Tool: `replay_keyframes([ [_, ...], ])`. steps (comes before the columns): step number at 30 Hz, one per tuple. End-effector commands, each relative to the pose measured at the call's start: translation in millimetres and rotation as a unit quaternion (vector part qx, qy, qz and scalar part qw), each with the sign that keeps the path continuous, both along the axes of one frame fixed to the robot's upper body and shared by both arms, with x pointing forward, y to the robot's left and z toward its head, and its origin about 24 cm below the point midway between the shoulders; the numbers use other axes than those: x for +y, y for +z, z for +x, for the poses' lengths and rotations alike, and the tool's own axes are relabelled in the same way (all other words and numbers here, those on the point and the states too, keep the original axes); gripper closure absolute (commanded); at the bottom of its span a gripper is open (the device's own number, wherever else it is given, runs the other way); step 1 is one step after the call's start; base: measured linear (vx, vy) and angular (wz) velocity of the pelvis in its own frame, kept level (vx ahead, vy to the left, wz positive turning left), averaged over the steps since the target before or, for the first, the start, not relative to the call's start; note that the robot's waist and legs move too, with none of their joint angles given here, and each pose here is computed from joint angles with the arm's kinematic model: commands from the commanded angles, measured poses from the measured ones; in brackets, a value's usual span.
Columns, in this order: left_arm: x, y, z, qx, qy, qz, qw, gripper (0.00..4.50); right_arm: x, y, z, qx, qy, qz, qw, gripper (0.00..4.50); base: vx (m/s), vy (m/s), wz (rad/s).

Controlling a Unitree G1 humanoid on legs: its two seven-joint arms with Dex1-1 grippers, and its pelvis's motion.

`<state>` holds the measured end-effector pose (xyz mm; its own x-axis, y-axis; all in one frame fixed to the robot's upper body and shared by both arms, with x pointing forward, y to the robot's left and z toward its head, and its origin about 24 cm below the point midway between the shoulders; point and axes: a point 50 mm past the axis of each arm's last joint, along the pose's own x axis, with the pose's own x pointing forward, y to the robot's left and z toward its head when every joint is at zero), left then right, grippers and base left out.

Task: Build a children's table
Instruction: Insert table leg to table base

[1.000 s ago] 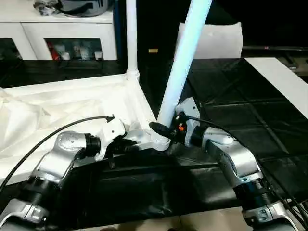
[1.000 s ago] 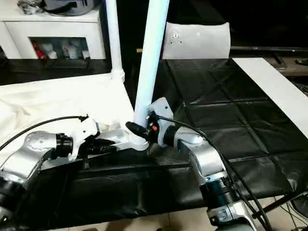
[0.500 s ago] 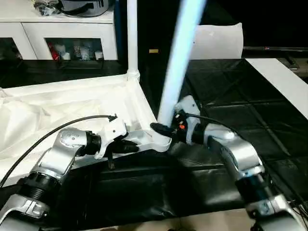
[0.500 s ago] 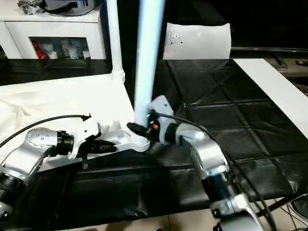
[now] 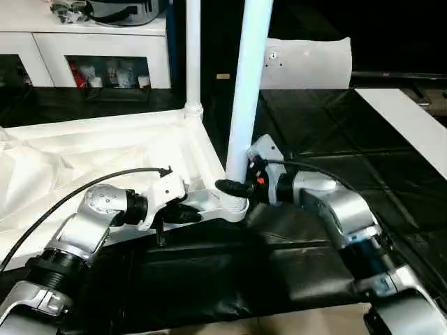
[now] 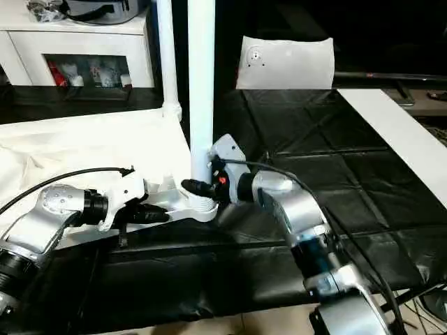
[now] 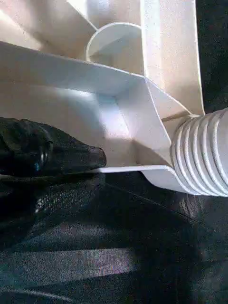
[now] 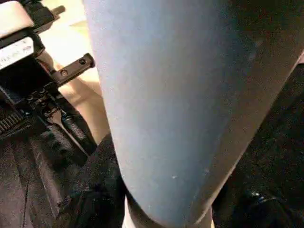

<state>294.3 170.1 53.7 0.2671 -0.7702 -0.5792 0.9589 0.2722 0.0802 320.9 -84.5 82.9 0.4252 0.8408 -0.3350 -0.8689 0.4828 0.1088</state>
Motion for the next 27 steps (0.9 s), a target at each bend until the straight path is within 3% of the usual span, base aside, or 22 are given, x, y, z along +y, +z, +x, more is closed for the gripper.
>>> replay_keyframes([
  [1, -4.4, -9.0, -6.0, 0.01, -0.023, 0.022, 0.999, 4.5, -11.3, -23.5, -3.6, 0.046, -0.02, -0.035, 0.998, 2.61, 0.0, 0.0, 0.0],
  [3, -2.9, -9.0, -2.4, 0.004, 0.01, 0.016, 1.0, 4.5, -10.6, -19.6, -4.1, 0.044, -0.02, -0.017, 0.999, 2.61, 0.0, 0.0, 0.0],
  [7, -3.3, -10.2, -5.8, 0.038, 0.017, 0.0, 0.999, 4.5, -10.4, -22.5, -8.1, 0.042, -0.021, -0.014, 0.999, 2.61, 0.0, 0.0, 0.0],
  [8, -3.4, -10.3, -6.0, 0.039, 0.018, -0.001, 0.999, 4.06, -10.4, -22.8, -8.4, 0.043, -0.021, -0.013, 0.999, 2.61, 0.0, 0.0, 0.0],
  [15, -9.1, -12.6, -3.3, 0.027, 0.02, 0.008, 0.999, 3.48, -10.1, -27.0, -15.1, 0.046, -0.027, -0.004, 0.999, 2.61, 0.0, 0.0, 0.0],
  [24, -9.9, -11.0, 0.2, 0.024, 0.014, 0.008, 1.0, 3.47, -11.6, -27.4, -17.9, 0.043, -0.033, -0.003, 0.999, 2.61, 0.0, 0.0, 0.0],
  [27, -7.0, -13.6, -1.7, 0.034, 0.008, 0.02, 0.999, 3.83, -11.5, -27.5, -18.4, 0.041, -0.033, -0.004, 0.999, 2.61, 0.0, 0.0, 0.0],
])
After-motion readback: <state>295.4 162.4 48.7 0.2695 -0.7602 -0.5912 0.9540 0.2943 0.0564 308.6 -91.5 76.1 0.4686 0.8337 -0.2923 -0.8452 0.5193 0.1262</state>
